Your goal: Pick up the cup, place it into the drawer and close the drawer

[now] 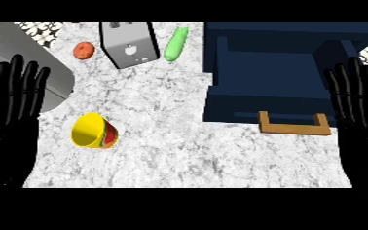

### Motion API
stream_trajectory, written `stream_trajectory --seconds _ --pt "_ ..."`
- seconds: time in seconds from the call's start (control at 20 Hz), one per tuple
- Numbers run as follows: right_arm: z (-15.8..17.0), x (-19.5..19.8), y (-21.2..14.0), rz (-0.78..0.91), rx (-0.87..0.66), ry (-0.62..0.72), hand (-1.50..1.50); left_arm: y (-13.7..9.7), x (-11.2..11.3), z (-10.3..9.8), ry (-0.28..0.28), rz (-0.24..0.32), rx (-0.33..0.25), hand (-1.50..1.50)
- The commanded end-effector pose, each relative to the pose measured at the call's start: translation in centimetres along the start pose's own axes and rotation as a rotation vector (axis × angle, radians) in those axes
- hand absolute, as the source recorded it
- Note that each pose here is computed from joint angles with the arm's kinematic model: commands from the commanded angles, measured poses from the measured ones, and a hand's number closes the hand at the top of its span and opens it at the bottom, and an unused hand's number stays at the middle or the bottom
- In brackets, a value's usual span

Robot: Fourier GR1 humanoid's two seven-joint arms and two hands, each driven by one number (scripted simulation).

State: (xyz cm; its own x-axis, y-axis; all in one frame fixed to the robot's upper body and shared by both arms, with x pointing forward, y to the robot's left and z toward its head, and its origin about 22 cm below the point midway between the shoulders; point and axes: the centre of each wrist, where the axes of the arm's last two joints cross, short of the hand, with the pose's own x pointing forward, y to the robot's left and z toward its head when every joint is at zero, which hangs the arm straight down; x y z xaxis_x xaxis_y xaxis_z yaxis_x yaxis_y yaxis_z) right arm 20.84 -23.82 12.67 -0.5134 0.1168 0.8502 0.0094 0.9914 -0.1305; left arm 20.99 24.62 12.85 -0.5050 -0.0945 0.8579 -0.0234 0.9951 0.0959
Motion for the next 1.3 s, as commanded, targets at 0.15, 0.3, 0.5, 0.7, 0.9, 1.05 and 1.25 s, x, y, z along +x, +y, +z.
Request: stream_trajectory --seconds 0.15,0.3,0.5,0.7,0.9,1.05,1.25 --pt "-1.2 0.2 1.6 -0.055 0.047 0.029 -1.50 3.1 -0.8 0.5 -0.047 0.139 -0.248 -1.50" --pt "0.2 -1.1 1.8 -0.168 0.098 0.097 -1.50 2.3 -1.7 1.5 0.070 0.367 -0.349 -1.50" --pt "-0.5 -1.6 1.0 -0.178 0.079 0.087 -1.50 6.7 -1.2 0.4 0.078 0.406 -0.384 -1.50" --pt "-0.8 -1.9 1.6 -0.173 0.096 0.104 -1.50 6.4 -1.6 1.4 0.104 0.426 -0.386 -1.50" --pt "-0.8 -1.5 1.4 -0.174 0.075 0.087 -1.50 5.8 -2.6 0.9 0.110 0.441 -0.385 -1.50" --pt "-1.3 -0.9 2.1 -0.157 0.085 0.103 -1.50 6.1 -1.7 2.8 0.117 0.436 -0.371 -1.50" --pt "-1.8 -1.2 2.1 -0.176 0.091 0.101 -1.50 5.3 -5.4 2.2 0.139 0.413 -0.379 -1.50"
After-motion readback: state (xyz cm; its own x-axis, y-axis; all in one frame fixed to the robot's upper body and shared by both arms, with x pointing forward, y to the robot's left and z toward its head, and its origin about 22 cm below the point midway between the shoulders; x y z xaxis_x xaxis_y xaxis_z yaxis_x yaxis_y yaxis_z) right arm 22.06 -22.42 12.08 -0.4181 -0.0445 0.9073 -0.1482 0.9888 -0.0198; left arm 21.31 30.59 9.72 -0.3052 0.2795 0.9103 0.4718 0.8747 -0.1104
